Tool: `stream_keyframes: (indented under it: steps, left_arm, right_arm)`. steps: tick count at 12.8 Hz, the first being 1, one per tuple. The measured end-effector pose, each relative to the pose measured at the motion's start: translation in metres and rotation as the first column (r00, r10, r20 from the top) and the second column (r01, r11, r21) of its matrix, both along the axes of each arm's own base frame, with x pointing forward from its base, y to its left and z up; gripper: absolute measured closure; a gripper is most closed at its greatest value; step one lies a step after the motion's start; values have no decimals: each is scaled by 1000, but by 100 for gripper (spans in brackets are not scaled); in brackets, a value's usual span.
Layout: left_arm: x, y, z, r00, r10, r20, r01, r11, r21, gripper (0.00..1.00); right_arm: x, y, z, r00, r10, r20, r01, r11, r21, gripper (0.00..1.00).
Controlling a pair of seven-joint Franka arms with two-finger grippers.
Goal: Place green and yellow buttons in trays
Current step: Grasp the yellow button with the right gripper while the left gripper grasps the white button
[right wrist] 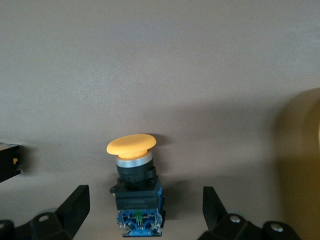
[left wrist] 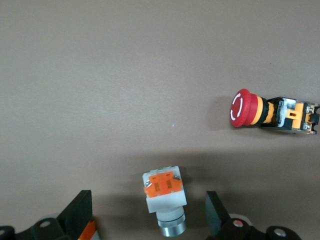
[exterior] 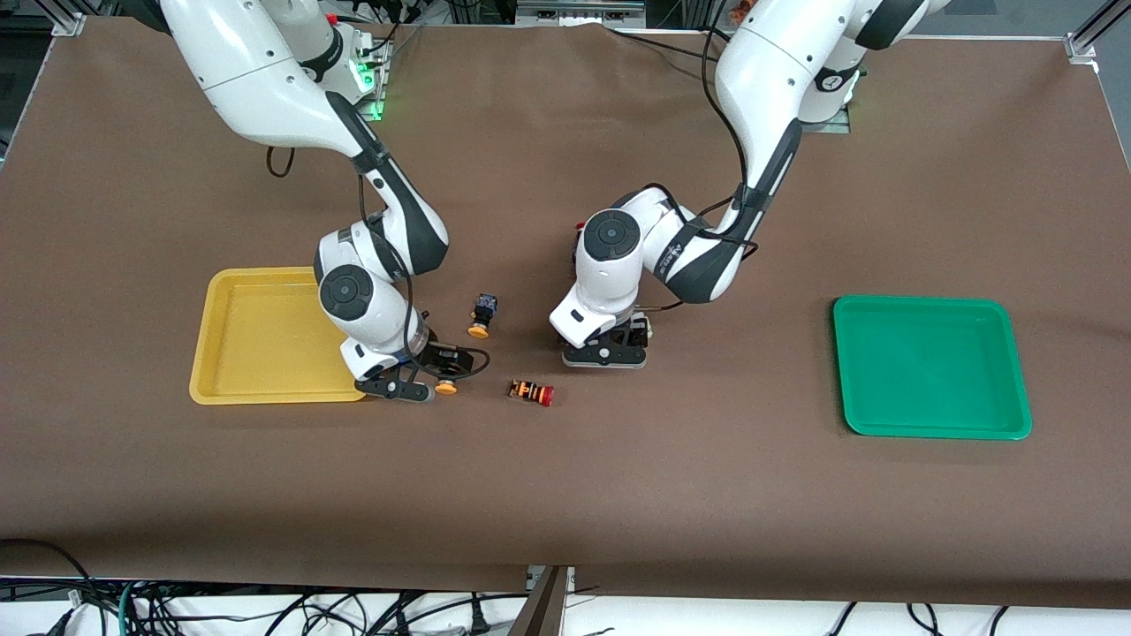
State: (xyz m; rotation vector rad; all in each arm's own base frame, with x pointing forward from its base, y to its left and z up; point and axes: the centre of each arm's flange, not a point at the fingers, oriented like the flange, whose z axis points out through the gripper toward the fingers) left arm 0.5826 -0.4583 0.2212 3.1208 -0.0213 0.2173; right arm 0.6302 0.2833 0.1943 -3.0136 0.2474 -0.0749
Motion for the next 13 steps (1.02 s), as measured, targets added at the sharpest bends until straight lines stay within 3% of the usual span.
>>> stream_keyframes:
  steps: [1, 5, 10, 11, 13]
  left_arm:
    - [-2, -2, -6, 1000, 3, 0, -3, 1000, -3, 0]
    - [-4, -5, -31, 1000, 16, 5, -16, 1000, -21, 0]
    - [-2, -7, -32, 1000, 22, 19, -22, 999, -38, 55]
    - [0, -7, -30, 999, 25, 20, -25, 999, -38, 59]
    - [4, -2, -15, 999, 41, -8, -41, 999, 2, 59]
  right_arm:
    - [-1, 1, -2, 1000, 2, 1, -2, 1000, 0, 7]
    - [-1, 2, -2, 1000, 4, 1, -4, 1000, 0, 56]
    - [9, -11, 16, 997, 77, -7, -77, 997, -17, 56]
    - [17, -28, 32, 993, 114, -29, -115, 993, -31, 56]
    - [28, -74, 71, 979, 190, -70, -193, 980, -49, 56]
